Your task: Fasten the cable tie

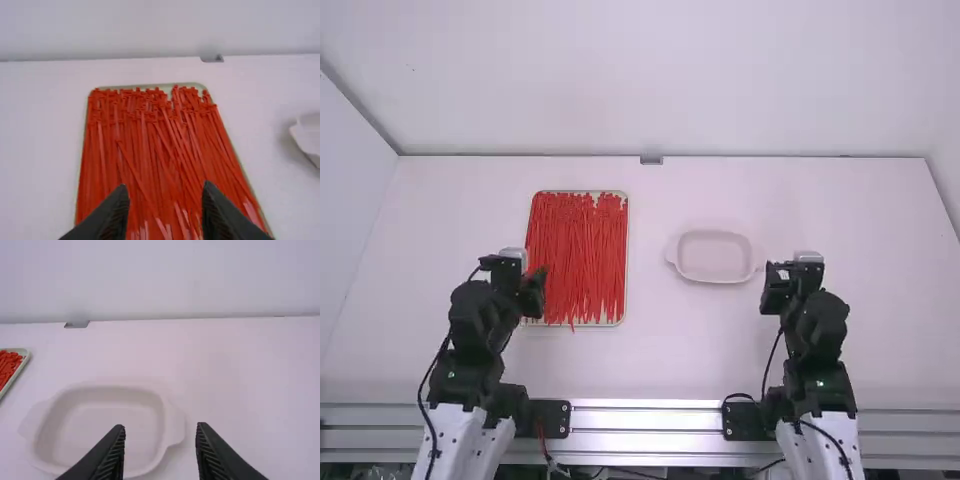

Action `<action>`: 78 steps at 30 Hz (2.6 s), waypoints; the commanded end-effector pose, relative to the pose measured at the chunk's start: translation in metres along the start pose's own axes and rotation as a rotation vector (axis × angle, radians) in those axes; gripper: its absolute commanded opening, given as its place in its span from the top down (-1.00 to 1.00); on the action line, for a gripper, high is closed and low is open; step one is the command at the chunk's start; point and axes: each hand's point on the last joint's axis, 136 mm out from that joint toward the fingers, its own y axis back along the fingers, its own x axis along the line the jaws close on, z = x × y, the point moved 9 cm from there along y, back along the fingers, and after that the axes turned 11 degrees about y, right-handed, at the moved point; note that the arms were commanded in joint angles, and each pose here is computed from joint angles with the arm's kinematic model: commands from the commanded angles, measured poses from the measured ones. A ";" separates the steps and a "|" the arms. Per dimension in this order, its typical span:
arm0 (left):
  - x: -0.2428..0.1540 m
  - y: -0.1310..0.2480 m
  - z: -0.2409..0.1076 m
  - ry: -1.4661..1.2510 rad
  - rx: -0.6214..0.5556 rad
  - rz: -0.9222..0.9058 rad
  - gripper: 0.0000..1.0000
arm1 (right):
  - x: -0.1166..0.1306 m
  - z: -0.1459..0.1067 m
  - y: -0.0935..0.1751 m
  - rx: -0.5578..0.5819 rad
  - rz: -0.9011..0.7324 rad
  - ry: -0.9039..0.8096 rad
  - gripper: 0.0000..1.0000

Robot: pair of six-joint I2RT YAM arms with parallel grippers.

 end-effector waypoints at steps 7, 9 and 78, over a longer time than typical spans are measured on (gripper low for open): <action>-0.016 -0.014 0.029 0.007 0.106 -0.019 -0.16 | 0.005 0.042 -0.014 0.048 0.046 0.046 -0.17; -0.019 -0.017 0.032 -0.010 0.119 -0.030 -0.21 | 0.007 0.046 -0.017 0.058 0.048 0.055 -0.21; -0.021 -0.194 0.100 0.048 0.652 0.310 -0.99 | 0.031 0.081 -0.081 0.277 0.074 0.154 -0.97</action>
